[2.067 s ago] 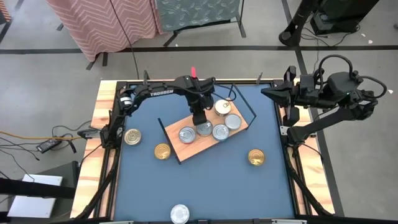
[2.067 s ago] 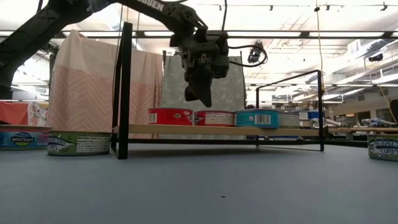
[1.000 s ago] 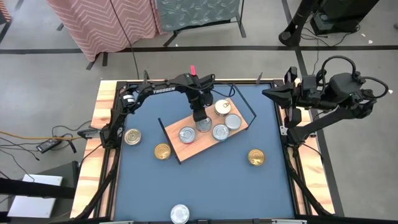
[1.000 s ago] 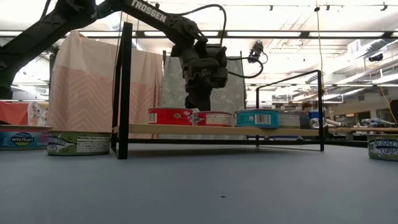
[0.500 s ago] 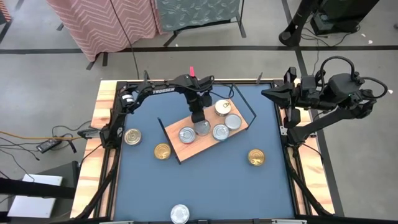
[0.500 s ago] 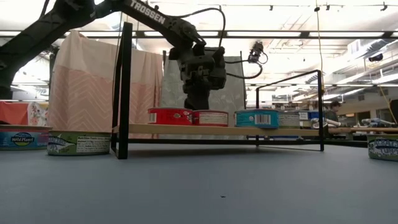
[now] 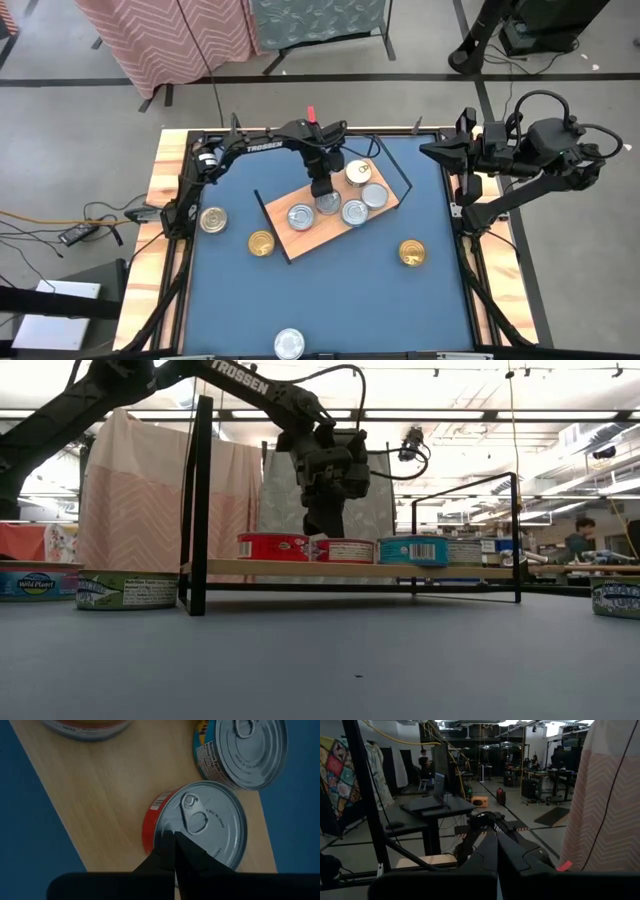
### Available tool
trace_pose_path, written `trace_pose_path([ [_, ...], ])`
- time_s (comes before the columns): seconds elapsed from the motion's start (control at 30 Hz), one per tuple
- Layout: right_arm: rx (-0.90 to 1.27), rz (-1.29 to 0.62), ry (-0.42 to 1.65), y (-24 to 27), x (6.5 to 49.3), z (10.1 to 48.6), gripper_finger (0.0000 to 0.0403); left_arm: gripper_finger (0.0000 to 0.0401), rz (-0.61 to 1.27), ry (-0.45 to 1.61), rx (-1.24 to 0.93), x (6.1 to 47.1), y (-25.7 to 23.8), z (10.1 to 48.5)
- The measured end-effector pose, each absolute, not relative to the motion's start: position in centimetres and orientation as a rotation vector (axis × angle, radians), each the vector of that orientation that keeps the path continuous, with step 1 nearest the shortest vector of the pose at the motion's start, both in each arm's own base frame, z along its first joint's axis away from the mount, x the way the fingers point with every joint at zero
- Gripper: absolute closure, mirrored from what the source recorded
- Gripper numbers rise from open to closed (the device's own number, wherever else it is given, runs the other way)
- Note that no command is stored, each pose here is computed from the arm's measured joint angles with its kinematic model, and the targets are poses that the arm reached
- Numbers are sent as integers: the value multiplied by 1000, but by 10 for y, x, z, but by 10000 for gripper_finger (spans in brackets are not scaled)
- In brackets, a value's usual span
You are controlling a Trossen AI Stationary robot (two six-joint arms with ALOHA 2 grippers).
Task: Stack canned seafood by type on shelf
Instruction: Stack the red tuna can on top of the red tuna can on the shelf
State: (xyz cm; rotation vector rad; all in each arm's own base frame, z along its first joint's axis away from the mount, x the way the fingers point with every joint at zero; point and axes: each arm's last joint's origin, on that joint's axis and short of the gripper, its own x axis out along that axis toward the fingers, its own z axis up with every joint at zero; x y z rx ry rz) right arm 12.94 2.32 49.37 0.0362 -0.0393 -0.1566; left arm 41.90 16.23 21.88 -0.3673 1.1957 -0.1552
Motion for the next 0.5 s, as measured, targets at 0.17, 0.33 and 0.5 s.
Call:
trace_pose_path([
  [0.17,36,-157,-38,23,130,494,398,401,-146,1192,-358,419,163,219],
  [0.33,36,-157,-39,23,130,494,398,401,-134,1197,-341,419,164,219],
  [0.5,40,-156,-39,23,130,494,398,401,-114,1204,-317,419,165,219],
])
